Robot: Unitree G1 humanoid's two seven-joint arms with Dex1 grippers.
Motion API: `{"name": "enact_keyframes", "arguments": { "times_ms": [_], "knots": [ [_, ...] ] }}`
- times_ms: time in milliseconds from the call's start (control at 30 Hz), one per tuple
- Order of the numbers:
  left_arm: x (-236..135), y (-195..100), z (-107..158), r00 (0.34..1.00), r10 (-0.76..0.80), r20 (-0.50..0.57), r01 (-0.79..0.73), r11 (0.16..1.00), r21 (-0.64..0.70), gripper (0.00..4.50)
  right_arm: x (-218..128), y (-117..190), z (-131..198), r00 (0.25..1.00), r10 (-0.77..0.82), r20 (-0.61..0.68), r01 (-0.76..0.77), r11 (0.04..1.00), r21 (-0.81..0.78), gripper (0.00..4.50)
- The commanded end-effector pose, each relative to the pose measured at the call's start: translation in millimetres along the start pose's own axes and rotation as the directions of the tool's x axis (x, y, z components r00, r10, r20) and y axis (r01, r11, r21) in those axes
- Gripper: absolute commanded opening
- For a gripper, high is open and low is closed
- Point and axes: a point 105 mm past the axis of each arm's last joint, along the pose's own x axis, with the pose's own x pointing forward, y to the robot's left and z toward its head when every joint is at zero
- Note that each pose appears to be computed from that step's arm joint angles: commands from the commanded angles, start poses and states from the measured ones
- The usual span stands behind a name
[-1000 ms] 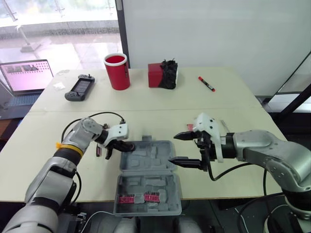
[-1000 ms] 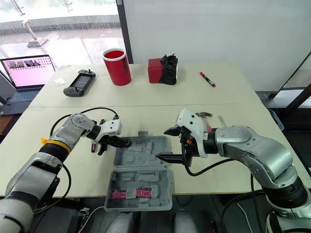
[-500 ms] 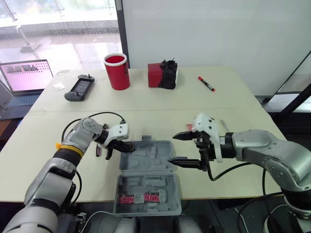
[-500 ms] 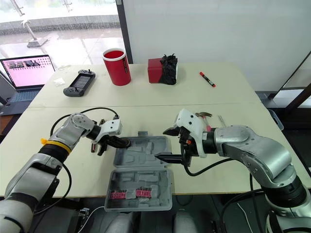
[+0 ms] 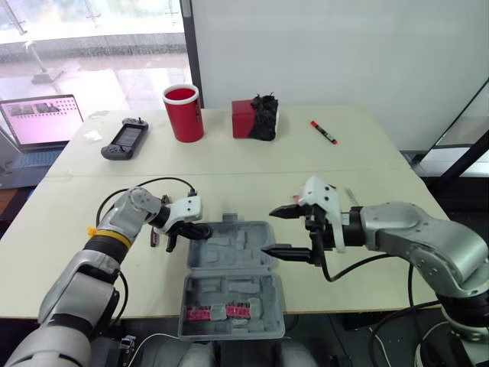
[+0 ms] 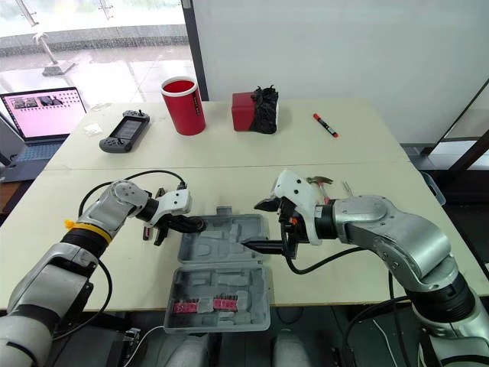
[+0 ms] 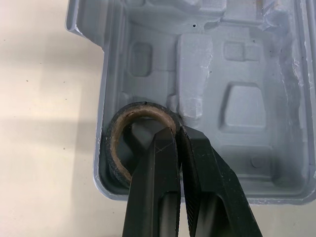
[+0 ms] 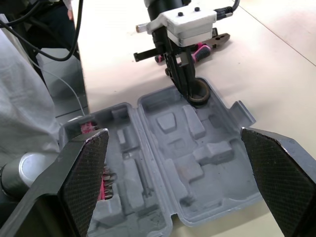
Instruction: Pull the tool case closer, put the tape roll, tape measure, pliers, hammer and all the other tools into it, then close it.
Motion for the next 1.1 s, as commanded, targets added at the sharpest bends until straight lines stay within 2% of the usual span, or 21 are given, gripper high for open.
{"name": "enact_keyframes", "arguments": {
  "times_ms": [33, 100, 200, 300, 400, 600, 667, 767, 1100],
  "knots": [
    [-4, 2, 2, 1.0, 0.001, 0.003, -0.001, 1.0, -0.009, 0.39, -1, 1, 11, 0.999, 0.001, 0.032, 0.001, 0.999, -0.047, 4.5],
    [-5, 3, 4, 1.0, 0.0, 0.01, 0.0, 1.0, -0.013, 1.07, -1, 0, 11, 1.0, 0.001, 0.032, 0.001, 0.999, -0.047, 4.5],
    [-12, 5, 8, 1.0, 0.006, 0.029, -0.006, 1.0, -0.016, 2.57, 0, 1, 11, 0.999, 0.004, 0.033, -0.003, 0.999, -0.047, 4.5],
    [-32, 10, 16, 0.996, 0.025, 0.083, -0.023, 0.999, -0.026, 2.57, 1, 2, 11, 0.999, 0.014, 0.034, -0.013, 0.999, -0.047, 4.5],
    [-44, 12, 8, 0.994, 0.058, 0.088, -0.056, 0.998, -0.02, 2.57, 1, 7, 9, 0.999, 0.039, 0.03, -0.038, 0.998, -0.043, 4.5],
    [-47, 15, 17, 0.949, 0.144, 0.28, -0.119, 0.988, -0.102, 2.57, 2, 9, 6, 0.998, 0.053, 0.025, -0.052, 0.998, -0.039, 4.5],
    [-43, 13, 16, 0.931, 0.167, 0.325, -0.128, 0.982, -0.14, 2.01, 3, 10, 8, 0.998, 0.059, 0.032, -0.058, 0.998, -0.036, 4.5],
    [-36, 7, 13, 0.924, 0.166, 0.345, -0.112, 0.979, -0.171, 0.78, 5, 10, 9, 0.997, 0.062, 0.036, -0.06, 0.998, -0.035, 4.5],
    [-17, 6, 3, 0.901, 0.22, 0.373, -0.156, 0.968, -0.196, 0.78, 4, 8, 9, 0.998, 0.059, 0.033, -0.058, 0.998, -0.038, 4.5]
  ]
}}
